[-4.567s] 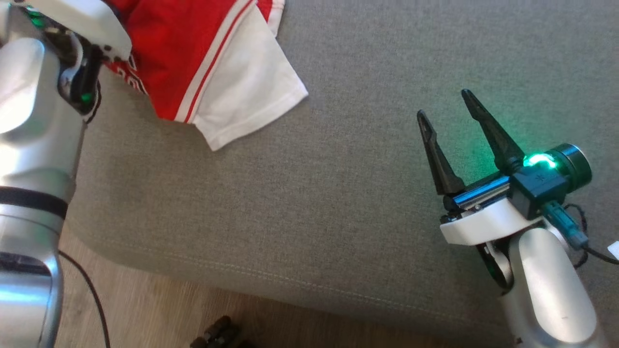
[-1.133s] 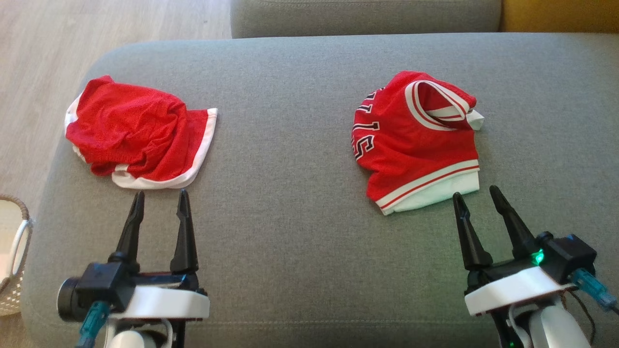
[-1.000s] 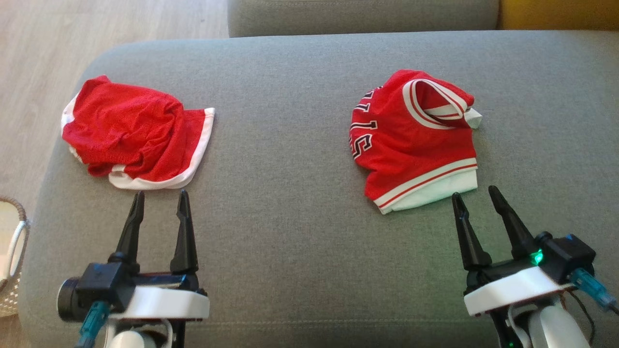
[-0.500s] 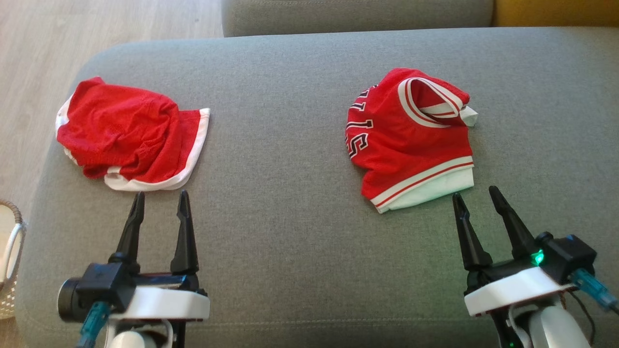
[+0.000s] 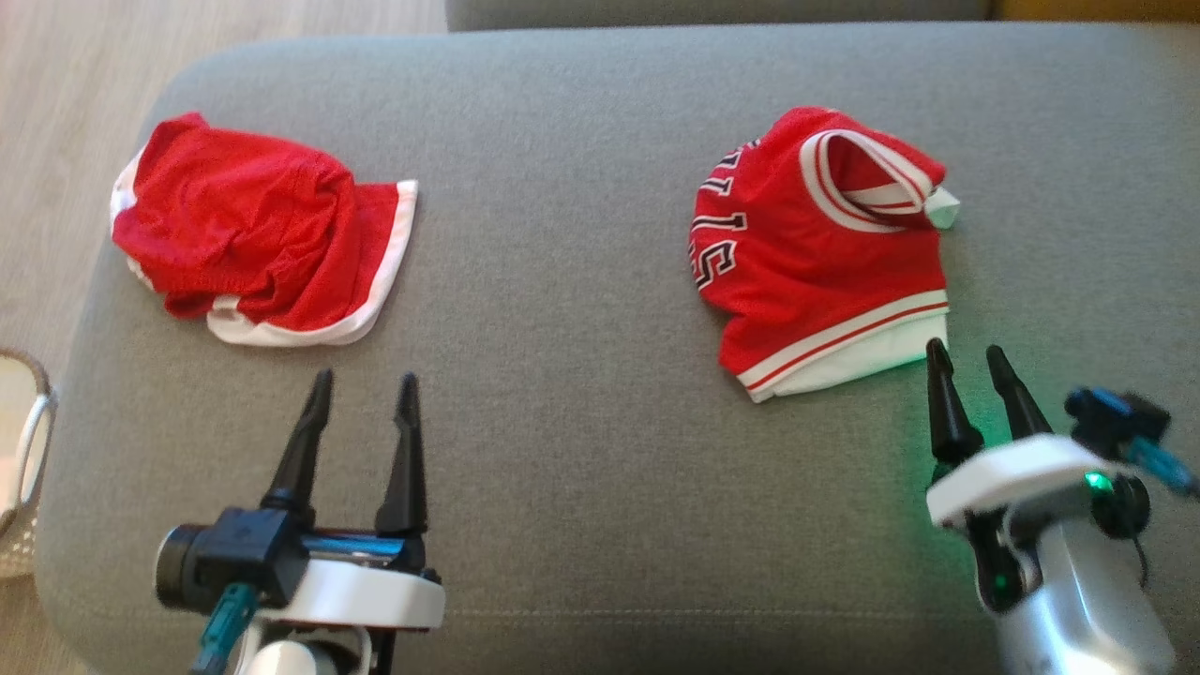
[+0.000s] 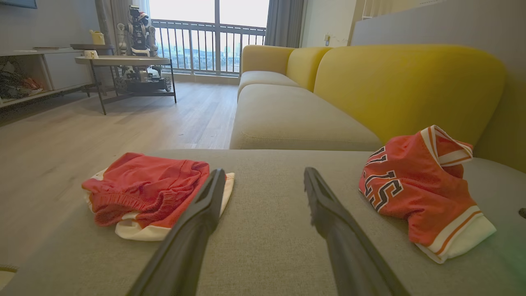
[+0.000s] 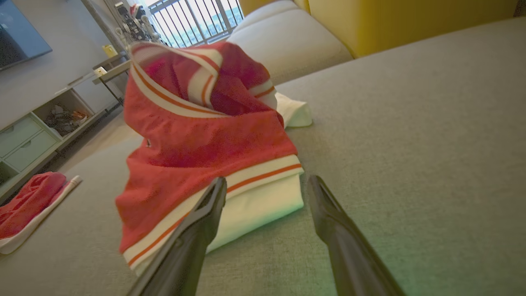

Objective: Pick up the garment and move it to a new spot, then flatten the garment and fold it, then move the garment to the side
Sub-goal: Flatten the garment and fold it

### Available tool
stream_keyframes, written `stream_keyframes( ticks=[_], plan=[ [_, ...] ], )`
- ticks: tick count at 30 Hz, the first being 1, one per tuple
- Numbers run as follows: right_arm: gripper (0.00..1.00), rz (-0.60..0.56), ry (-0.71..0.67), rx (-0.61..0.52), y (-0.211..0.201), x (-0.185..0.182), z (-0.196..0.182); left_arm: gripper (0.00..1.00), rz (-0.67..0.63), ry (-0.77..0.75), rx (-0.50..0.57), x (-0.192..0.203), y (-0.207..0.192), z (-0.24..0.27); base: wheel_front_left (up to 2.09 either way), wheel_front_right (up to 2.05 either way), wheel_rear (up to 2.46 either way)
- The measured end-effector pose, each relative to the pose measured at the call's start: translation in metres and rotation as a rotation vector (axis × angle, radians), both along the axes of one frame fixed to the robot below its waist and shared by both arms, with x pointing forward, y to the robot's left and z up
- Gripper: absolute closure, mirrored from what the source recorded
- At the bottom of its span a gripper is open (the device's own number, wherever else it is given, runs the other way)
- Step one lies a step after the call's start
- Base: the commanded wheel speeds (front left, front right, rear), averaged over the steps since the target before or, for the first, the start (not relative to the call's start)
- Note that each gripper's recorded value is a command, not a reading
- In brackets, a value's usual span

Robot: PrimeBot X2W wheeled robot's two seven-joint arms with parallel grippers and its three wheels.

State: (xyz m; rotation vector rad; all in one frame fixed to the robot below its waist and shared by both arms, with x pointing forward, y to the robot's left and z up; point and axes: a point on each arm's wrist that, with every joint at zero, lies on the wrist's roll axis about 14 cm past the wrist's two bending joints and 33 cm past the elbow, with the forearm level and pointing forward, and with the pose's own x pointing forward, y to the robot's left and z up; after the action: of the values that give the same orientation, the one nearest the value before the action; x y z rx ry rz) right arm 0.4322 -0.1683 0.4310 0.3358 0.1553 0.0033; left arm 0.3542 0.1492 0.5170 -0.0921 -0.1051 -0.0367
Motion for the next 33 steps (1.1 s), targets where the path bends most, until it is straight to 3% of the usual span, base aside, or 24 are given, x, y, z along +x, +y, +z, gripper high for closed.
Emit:
stream_keyframes(
  ticks=[6, 14, 15, 17, 25, 33],
  plan=[
    [0.0, 0.008, 0.182, 0.0, 0.008, 0.036, -0.038, 0.0, 0.0, 0.024, 0.001, 0.009, 0.0, -0.008, 0.0, 0.0, 0.0],
    [0.0, 0.016, 0.291, 0.0, 0.017, 0.065, -0.056, 0.0, -0.005, 0.045, 0.004, 0.018, 0.0, -0.016, 0.0, 0.0, 0.0],
    [0.06, 0.018, 0.294, 0.0, 0.017, 0.067, -0.056, 0.0, -0.004, 0.048, 0.005, 0.018, 0.0, -0.017, 0.0, 0.0, 0.0],
    [1.0, 0.018, 0.294, 0.003, 0.018, 0.069, -0.055, 0.0, -0.006, 0.048, 0.004, 0.018, 0.0, -0.017, 0.0, 0.0, 0.0],
    [1.0, -0.06, 0.246, 0.073, 0.004, 0.065, -0.041, 0.0, -0.04, 0.005, -0.005, 0.021, -0.01, -0.004, 0.0, 0.0, 0.0],
    [1.0, -0.184, -0.083, 0.013, -0.06, 0.082, 0.058, 0.0, -0.139, -0.034, -0.011, 0.03, -0.039, 0.006, 0.0, 0.0, 0.0]
  ],
)
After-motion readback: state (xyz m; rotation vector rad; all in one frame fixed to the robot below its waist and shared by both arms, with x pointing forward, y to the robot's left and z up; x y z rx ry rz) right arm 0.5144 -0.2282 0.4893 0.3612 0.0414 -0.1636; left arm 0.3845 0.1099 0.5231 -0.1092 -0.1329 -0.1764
